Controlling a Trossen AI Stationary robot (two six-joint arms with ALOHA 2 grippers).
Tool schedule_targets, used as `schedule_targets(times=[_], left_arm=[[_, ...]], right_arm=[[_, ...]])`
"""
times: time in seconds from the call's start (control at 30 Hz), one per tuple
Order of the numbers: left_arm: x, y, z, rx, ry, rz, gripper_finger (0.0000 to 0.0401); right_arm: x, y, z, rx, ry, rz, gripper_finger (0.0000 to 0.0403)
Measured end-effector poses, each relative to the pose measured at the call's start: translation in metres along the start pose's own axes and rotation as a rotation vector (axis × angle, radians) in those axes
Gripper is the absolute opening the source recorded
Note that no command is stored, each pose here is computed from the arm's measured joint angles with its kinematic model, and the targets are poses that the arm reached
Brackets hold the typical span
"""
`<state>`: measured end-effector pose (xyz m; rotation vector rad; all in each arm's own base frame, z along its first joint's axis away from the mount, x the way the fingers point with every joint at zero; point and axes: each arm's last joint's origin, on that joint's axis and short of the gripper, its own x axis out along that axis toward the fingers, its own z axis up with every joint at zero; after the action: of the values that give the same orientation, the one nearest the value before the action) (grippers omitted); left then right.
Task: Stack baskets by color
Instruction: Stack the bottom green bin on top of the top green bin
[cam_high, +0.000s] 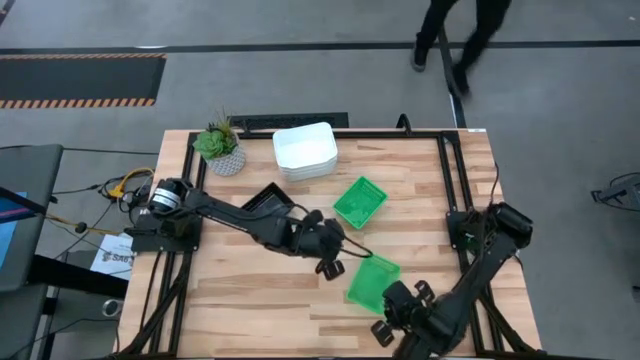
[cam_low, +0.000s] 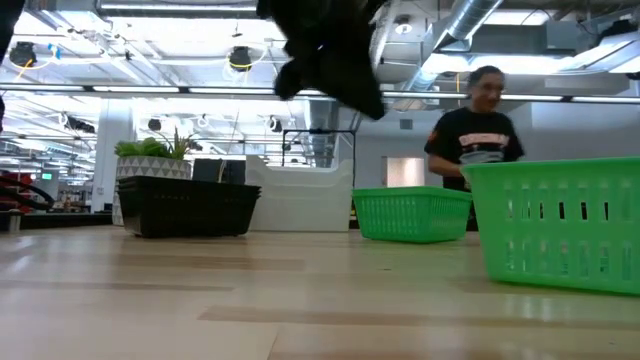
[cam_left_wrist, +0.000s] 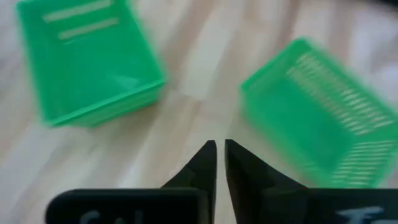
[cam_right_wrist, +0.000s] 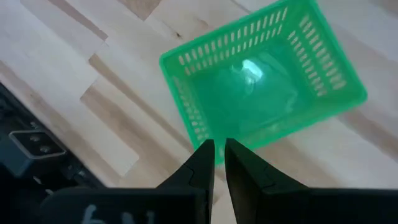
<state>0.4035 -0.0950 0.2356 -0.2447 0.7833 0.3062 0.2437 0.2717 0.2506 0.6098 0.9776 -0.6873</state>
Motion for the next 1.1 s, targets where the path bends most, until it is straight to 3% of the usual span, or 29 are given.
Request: schedule_targets(times=[0.27,0.43,0.57,0.9,1.1], left_arm=[[0.005,-0.012,0.000,-0.025,-0.058,-0.052,0.0119],[0.027,-0.025,-0.012,-0.074,-0.018,-0.101,0.0198],[0.052,-0.031,-0.024,-0.107,0.076,-0.134,0.0239],[0.070,-0.042,-0.022,-0.133,0.131,-0.160,0.0249],[0.068,-0.041,-0.021,-0.154,0.156,-0.120,0.0219]], right_arm=[[-0.020,-0.009,-0.037,0.115,0.022,0.041,0.0063],[-0.024,-0.017,-0.051,0.177,0.019,0.030,0.0063],[-0.018,-0.022,-0.057,0.202,0.013,0.015,0.0063],[-0.003,-0.019,-0.067,0.182,0.006,-0.004,0.0063],[-0.003,-0.018,-0.069,0.184,0.012,0.009,0.0063]])
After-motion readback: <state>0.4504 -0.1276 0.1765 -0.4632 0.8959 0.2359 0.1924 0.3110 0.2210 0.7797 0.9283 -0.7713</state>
